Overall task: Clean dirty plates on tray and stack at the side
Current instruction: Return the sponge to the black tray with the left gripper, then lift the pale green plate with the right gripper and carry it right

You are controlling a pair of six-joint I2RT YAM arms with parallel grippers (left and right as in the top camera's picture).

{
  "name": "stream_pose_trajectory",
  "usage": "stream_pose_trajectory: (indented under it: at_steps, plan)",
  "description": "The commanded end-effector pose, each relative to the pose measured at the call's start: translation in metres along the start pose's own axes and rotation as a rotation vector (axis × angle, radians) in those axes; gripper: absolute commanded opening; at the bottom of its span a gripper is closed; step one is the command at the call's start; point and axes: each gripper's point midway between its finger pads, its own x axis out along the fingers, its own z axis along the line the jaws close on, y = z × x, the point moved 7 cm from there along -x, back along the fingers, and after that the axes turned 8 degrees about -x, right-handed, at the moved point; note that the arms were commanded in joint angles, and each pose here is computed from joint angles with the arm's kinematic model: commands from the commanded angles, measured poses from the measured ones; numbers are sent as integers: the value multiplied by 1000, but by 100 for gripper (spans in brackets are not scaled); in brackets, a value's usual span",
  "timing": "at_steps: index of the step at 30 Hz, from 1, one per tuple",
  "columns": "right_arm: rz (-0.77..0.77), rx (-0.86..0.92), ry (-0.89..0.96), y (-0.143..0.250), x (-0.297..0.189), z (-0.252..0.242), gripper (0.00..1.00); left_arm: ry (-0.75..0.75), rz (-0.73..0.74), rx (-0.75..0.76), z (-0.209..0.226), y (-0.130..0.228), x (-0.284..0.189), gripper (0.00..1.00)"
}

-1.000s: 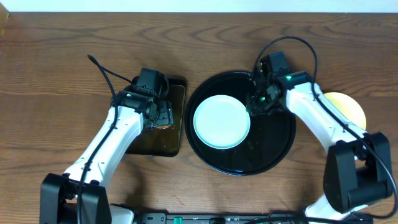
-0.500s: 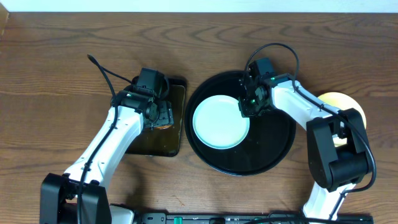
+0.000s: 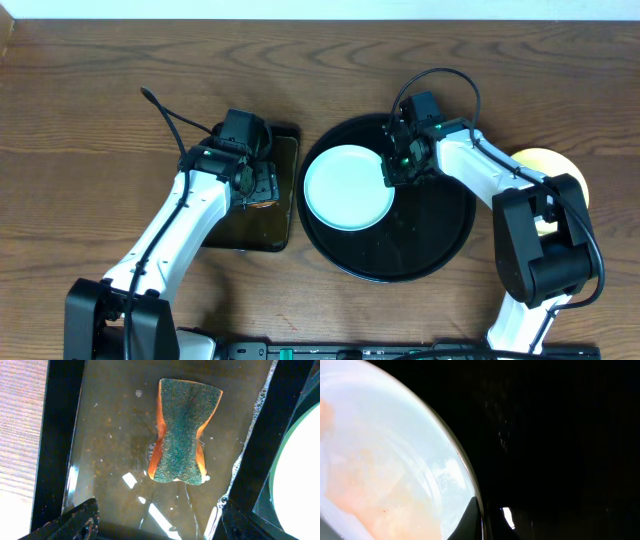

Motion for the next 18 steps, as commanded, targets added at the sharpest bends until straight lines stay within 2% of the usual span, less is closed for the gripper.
stream_pose_trajectory:
  at_steps: [1, 8, 12, 14, 15, 18]
  plan:
    - [-55, 55, -6, -7, -15, -11, 1, 0, 4, -12, 1, 1, 0, 80]
    - [-193, 37, -1, -15, -74, -19, 1, 0, 3, -12, 1, 0, 0, 80]
    - [-238, 50, 81, -13, -98, -26, 1, 0, 3, -12, 1, 0, 0, 80]
    - [-258, 57, 190, -10, -115, -34, 1, 0, 3, -12, 1, 0, 0, 80]
    - [-274, 42, 304, -4, -133, -40, 1, 2, 1, -12, 0, 0, 0, 80]
    - [-297, 44, 428, 2, -154, -45, 1, 3, -1, -12, 0, 0, 0, 80]
